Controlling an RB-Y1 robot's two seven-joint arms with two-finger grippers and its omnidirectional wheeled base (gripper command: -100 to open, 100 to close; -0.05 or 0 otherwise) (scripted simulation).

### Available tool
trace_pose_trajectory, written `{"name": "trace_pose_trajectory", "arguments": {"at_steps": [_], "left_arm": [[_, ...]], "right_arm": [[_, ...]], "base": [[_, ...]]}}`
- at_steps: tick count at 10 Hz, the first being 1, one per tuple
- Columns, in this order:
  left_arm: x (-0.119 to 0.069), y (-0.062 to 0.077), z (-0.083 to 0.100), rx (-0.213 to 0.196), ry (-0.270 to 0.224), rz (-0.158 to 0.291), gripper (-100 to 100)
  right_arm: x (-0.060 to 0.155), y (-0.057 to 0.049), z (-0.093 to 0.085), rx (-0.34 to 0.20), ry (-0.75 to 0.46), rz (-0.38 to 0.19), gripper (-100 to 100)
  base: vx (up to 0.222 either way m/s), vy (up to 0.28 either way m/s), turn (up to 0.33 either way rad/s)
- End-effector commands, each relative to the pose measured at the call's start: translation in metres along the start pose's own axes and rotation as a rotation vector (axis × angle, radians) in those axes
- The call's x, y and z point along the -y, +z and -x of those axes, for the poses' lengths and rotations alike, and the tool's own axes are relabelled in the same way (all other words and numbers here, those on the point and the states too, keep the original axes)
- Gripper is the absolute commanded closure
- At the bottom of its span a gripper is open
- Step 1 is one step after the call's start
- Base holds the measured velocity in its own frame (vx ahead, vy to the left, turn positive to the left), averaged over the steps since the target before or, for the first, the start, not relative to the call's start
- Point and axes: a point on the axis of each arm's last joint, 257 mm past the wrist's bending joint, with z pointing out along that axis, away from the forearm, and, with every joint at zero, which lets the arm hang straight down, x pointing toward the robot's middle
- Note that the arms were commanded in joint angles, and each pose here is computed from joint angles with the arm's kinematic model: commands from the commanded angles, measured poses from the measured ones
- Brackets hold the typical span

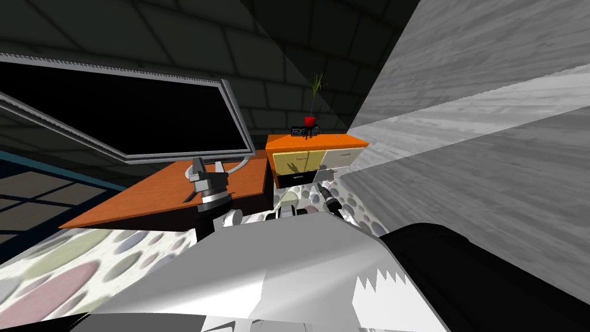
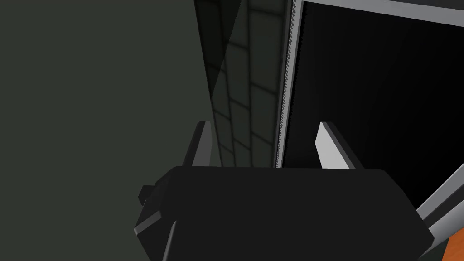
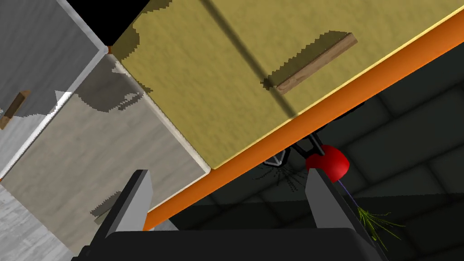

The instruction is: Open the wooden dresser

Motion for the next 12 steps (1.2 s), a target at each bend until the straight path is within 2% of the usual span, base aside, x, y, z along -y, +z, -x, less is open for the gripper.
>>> {"name": "trace_pose_trajectory", "arguments": {"at_steps": [1,2,3,4,6,7,8,9,10,11,12], "left_arm": [[0.0,0.0,0.0,0.0,0.0,0.0,0],[0.0,0.0,0.0,0.0,0.0,0.0,0],[0.0,0.0,0.0,0.0,0.0,0.0,0],[0.0,0.0,0.0,0.0,0.0,0.0,0],[0.0,0.0,0.0,0.0,0.0,0.0,0],[0.0,0.0,0.0,0.0,0.0,0.0,0],[0.0,0.0,0.0,0.0,0.0,0.0,0],[0.0,0.0,0.0,0.0,0.0,0.0,0],[0.0,0.0,0.0,0.0,0.0,0.0,0],[0.0,0.0,0.0,0.0,0.0,0.0,0],[0.0,0.0,0.0,0.0,0.0,0.0,0]], "right_arm": [[0.045,-0.007,-0.018,-0.061,-0.097,-0.108,-100],[0.076,-0.014,-0.029,-0.108,-0.171,-0.169,-100],[0.084,-0.016,-0.03,-0.112,-0.184,-0.195,-100],[0.11,-0.023,-0.033,-0.147,-0.258,-0.252,-100],[0.123,-0.028,-0.038,-0.161,-0.274,-0.282,-100],[0.151,-0.037,-0.038,-0.196,-0.362,-0.343,-100],[0.161,-0.042,-0.042,-0.208,-0.366,-0.366,-100],[0.18,-0.049,-0.037,-0.229,-0.443,-0.41,-100],[0.193,-0.056,-0.04,-0.244,-0.461,-0.437,-100],[0.217,-0.067,-0.037,-0.278,-0.544,-0.484,-100],[0.23,-0.076,-0.039,-0.295,-0.556,-0.516,-100]], "base": [[0.013,-0.001,0.208],[0.016,-0.001,0.54],[0.014,-0.002,-0.03],[0.013,0.002,0.311],[0.005,-0.001,0.13],[0.007,0.006,0.268],[0.011,-0.001,0.247],[0.014,0.003,0.375],[0.012,-0.002,0.226],[0.008,0.004,0.387],[0.009,-0.002,0.209]]}}
